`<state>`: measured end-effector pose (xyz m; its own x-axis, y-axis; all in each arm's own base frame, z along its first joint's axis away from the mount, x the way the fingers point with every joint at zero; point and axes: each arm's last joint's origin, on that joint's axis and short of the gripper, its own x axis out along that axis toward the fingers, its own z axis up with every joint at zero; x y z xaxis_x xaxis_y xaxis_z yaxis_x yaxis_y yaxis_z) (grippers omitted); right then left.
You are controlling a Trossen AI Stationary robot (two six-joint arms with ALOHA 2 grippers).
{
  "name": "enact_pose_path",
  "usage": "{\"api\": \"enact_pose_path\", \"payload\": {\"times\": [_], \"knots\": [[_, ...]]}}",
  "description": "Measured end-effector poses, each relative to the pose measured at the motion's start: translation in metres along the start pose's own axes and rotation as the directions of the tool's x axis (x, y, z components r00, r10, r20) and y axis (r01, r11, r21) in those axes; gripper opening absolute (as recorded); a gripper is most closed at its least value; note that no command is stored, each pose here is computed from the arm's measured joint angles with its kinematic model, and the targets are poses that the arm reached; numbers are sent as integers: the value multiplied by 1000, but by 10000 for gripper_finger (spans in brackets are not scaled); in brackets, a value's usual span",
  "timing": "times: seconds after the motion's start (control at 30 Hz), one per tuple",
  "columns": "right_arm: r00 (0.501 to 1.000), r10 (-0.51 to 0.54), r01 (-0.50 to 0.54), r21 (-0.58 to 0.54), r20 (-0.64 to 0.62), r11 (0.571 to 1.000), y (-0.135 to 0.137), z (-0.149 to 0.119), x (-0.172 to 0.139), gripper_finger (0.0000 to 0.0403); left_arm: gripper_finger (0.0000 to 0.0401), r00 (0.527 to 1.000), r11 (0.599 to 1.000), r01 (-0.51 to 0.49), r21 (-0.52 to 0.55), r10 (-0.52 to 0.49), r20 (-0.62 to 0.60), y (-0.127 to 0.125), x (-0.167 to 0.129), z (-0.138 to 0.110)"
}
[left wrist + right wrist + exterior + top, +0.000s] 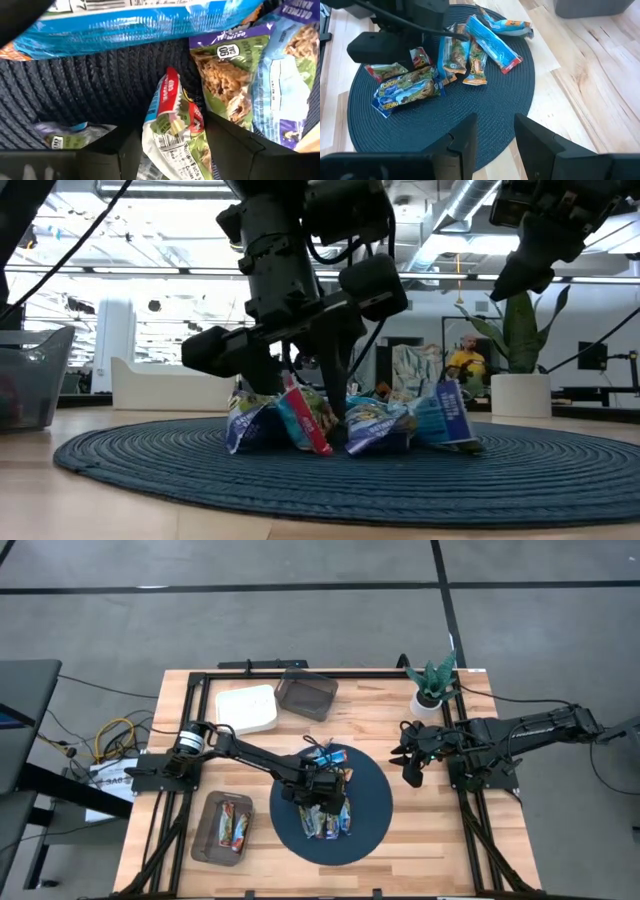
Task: Pick and place Granola Bars by type
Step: Put the red granola bar into the bottom black bin
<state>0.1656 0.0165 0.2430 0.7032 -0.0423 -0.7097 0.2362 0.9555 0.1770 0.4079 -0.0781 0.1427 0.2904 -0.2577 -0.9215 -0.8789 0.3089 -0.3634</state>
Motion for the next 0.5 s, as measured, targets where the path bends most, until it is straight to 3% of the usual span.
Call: {"api": "enact_pose_path", "payload": {"times": [0.23, 0.5], "knots": [[1000, -1, 1, -1, -3, 1000, 0, 0, 0, 123, 185, 1000, 1000, -20, -4, 20, 0, 0, -2, 0], [1000, -2, 2, -1, -4, 1000, 0, 0, 0, 123, 108, 1000, 1000, -17, -9, 17, -12, 0, -1, 0]]}}
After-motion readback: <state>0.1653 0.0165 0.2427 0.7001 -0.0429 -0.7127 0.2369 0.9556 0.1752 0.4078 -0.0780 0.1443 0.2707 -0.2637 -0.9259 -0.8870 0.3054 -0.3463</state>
